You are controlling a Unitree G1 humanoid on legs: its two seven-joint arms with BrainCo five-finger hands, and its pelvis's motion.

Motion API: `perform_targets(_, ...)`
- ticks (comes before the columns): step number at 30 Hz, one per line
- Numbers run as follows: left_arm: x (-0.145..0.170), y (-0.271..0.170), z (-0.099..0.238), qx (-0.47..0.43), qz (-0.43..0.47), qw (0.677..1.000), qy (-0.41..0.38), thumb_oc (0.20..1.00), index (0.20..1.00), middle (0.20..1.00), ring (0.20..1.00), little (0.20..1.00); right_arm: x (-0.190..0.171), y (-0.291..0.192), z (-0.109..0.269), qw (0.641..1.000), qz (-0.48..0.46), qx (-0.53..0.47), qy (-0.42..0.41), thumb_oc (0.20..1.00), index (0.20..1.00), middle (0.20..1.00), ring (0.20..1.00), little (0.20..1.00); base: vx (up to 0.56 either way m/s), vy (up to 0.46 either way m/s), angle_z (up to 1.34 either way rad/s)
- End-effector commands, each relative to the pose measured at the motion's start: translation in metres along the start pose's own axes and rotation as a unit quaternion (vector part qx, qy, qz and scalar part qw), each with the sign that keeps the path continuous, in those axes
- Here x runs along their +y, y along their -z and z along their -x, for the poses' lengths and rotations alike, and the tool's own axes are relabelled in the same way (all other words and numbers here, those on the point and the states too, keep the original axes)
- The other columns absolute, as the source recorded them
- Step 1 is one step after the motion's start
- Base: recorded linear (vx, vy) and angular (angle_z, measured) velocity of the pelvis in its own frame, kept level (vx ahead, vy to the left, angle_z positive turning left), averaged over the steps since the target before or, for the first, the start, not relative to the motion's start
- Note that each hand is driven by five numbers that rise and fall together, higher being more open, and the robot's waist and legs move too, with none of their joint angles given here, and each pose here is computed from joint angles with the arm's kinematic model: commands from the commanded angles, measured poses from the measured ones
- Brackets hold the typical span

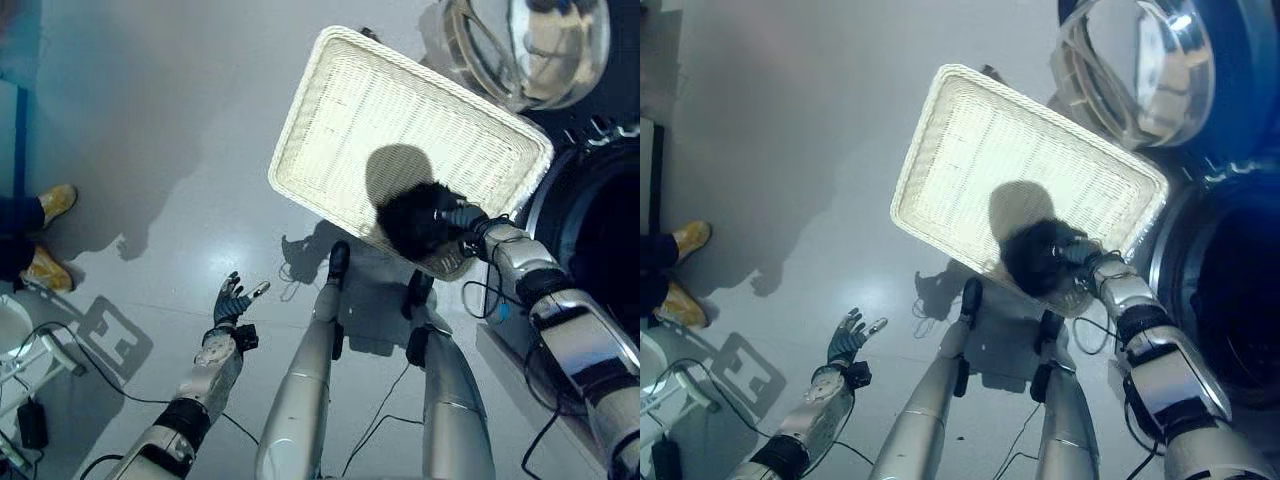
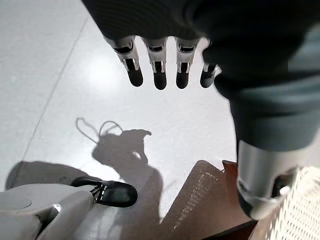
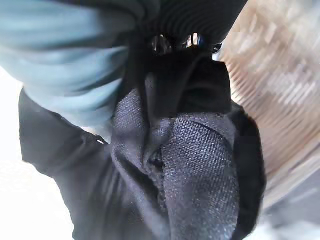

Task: Put the clothes into the washing machine.

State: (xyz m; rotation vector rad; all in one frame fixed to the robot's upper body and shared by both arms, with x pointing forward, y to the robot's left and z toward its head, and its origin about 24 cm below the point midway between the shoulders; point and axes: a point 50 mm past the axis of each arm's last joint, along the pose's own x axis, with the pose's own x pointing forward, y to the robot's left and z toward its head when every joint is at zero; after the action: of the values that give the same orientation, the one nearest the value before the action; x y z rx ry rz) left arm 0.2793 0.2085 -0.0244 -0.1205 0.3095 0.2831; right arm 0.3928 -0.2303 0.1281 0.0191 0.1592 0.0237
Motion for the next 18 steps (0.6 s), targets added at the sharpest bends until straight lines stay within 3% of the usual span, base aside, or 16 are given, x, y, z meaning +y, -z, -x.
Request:
perform_targets(1, 0.002, 0.015, 0.008, -0.003, 0.002, 1.0, -0.013, 1.0, 1.0, 1.0, 1.0, 1.0, 0.001, -0.026, 0.004, 0.983, -0.154, -0.098, -0.017, 0.2, 0.2, 0.2, 0.2, 0.2, -0.02, 0.093, -0.29)
perform_targets(7, -0.004, 0.026, 0.01, 0.005, 0.019, 1.0, -0.023, 1.0, 1.0, 1.0, 1.0, 1.0, 0.01, -0.016, 0.014, 0.903, -0.39, -0.169, -0.07, 0.2, 0.2, 0.2, 0.2, 0.2, -0.01, 0.058, -0.24)
perform_targets(9, -0.004, 0.027, 0.01, 0.006, 0.018, 1.0, -0.024, 1.0, 1.0, 1.0, 1.0, 1.0, 0.01, -0.014, 0.016, 0.887, -0.418, -0.179, -0.077, 0.2, 0.2, 0.2, 0.2, 0.2, -0.02, 0.024, -0.33)
perform_targets(13, -0.003, 0.029, 0.011, 0.003, 0.02, 0.999, -0.031, 1.0, 1.0, 1.0, 1.0, 1.0, 0.008, -0.006, 0.024, 0.824, -0.514, -0.22, -0.089, 0.2, 0.2, 0.2, 0.2, 0.2, -0.02, 0.006, -0.21)
perform_targets(18, -0.001, 0.029, 0.012, 0.0, 0.025, 0.999, -0.038, 1.0, 1.0, 1.0, 1.0, 1.0, -0.008, 0.01, 0.034, 0.765, -0.588, -0.258, -0.047, 0.2, 0.2, 0.2, 0.2, 0.2, -0.01, 0.009, -0.25)
